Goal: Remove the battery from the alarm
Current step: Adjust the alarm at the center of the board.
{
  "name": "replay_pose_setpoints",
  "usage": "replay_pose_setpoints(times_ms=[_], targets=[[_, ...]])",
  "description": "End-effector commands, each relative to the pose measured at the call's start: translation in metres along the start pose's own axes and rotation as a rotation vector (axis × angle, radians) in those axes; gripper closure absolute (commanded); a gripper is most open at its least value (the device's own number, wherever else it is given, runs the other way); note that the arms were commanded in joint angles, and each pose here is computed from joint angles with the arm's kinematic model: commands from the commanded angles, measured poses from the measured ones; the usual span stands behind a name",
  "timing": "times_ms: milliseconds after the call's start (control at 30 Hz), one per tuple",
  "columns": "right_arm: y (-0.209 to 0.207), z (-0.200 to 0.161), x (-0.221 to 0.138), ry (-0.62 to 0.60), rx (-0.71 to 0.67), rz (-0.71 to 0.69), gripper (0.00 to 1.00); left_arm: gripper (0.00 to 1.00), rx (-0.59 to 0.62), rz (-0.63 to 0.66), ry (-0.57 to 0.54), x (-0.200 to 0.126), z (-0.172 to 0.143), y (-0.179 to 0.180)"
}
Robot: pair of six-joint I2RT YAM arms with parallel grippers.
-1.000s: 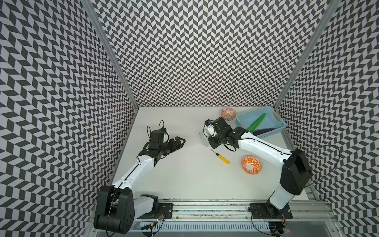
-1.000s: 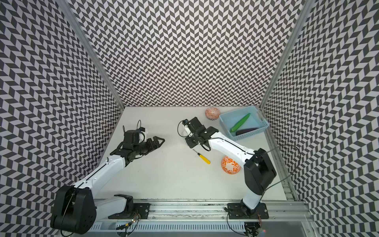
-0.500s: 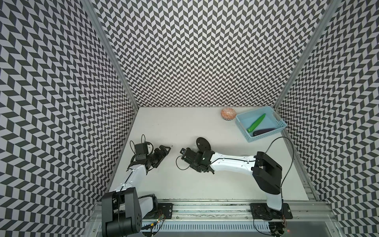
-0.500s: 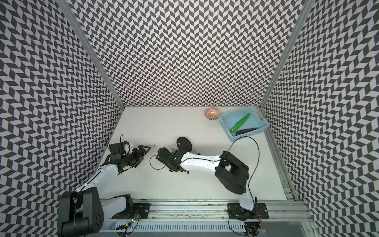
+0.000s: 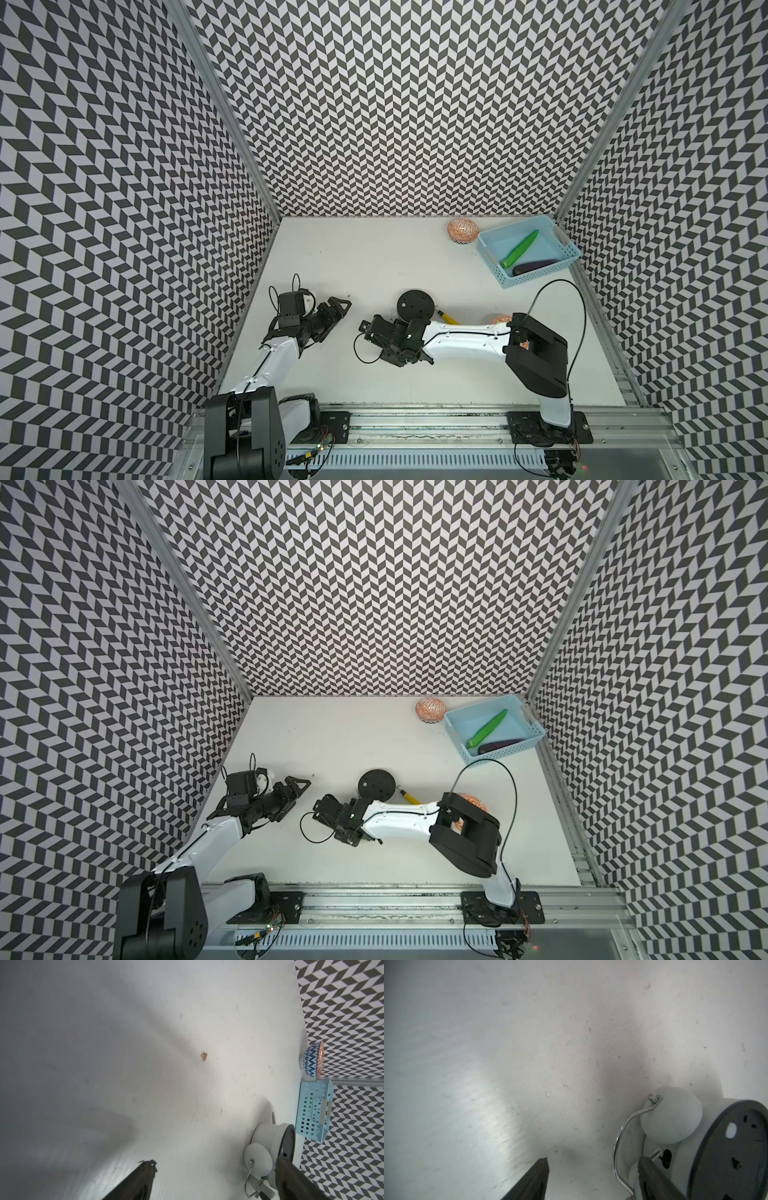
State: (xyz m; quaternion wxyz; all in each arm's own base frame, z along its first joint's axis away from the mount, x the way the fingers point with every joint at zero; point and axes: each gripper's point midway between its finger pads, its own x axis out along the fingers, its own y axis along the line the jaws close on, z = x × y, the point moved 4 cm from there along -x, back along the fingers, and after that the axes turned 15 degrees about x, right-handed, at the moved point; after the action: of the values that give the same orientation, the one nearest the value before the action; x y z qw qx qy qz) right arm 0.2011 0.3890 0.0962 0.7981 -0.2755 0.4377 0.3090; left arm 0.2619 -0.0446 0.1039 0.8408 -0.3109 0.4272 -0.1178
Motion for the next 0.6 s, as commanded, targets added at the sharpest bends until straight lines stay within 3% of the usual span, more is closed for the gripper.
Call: replay_pose_setpoints(times_ms=[0,133,300,433,567], targets=[[-0.028,0.041,-0.062,-0.169,0.148,0.183,0.25,0.10,0.071,-0.026,-0.010,0.003,0.000,-0.026],[-0.115,0.050,-0.092,-0.287,0.409,0.328,0.25,0.11,0.173,-0.078,0.044,0.017,-0.016,-0.068],[-0.207,0.031,-0.064,-0.311,0.671,0.429,0.28,0.11,0.295,-0.086,0.125,0.041,-0.037,-0.108],[-0.228,0.031,-0.028,-0.242,0.732,0.559,0.33,0.11,0.388,-0.077,0.210,0.065,-0.058,-0.126],[-0.219,0.026,0.006,-0.177,0.767,0.626,0.38,0.15,0.452,0.034,0.272,0.084,-0.069,-0.121]])
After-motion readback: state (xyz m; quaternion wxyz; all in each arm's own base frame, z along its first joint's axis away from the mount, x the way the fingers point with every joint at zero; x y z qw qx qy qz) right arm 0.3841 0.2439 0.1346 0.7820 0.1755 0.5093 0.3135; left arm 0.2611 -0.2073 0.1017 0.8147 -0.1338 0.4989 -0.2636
